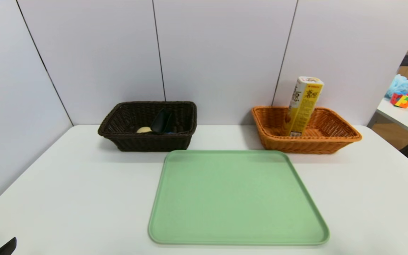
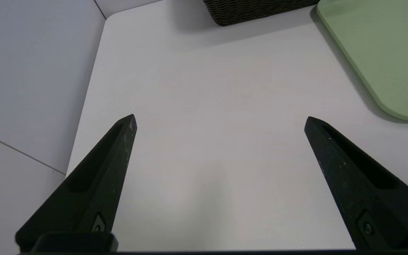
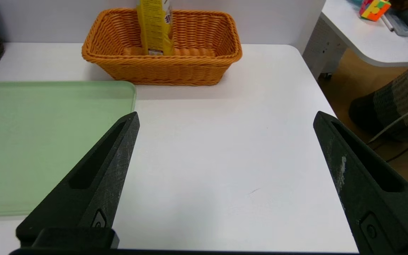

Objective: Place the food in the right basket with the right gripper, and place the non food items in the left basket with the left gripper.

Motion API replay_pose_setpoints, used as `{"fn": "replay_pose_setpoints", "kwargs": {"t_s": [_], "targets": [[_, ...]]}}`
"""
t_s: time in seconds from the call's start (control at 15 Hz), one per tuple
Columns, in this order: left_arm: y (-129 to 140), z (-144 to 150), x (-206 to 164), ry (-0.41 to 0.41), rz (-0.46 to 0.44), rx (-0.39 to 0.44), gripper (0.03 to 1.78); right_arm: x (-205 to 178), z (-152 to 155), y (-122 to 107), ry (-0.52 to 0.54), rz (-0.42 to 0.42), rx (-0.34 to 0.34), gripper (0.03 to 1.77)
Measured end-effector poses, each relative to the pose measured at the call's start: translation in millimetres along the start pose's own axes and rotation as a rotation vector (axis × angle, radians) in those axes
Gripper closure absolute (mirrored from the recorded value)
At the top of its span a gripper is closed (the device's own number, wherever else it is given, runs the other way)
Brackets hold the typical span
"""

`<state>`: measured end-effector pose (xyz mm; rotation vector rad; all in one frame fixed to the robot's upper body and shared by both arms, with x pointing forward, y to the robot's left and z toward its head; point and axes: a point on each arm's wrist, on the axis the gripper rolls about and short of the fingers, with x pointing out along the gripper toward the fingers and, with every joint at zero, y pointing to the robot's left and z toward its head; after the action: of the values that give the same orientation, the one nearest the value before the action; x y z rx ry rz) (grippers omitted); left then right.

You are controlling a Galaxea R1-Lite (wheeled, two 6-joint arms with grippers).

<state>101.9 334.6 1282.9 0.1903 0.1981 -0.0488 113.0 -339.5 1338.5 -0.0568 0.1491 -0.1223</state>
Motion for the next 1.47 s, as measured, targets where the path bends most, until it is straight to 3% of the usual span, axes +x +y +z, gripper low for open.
{"fn": "replay_pose_setpoints", "kwargs": {"t_s": [0.27,0.73,1.07,1.47], "targets": [[-2.6,-20.1,-7.0,-0.009,0.044,0.050,0.12,-13.0,-13.6,-4.0,-0.025,-0.055,0.014,0.11],[-6.6,-37.7,-14.0,-0.076,0.102,0.041,0.12,-37.2,-38.8,-7.6,-0.003,-0.109,0.013,0.10],[-11.5,-49.1,-16.4,-0.095,0.098,0.052,0.12,-47.7,-51.7,-8.1,-0.016,-0.101,0.019,0.10],[-18.8,-86.6,-12.5,-0.082,0.066,0.024,0.12,-49.1,-71.4,-6.4,-0.025,-0.085,0.025,0.10]]}}
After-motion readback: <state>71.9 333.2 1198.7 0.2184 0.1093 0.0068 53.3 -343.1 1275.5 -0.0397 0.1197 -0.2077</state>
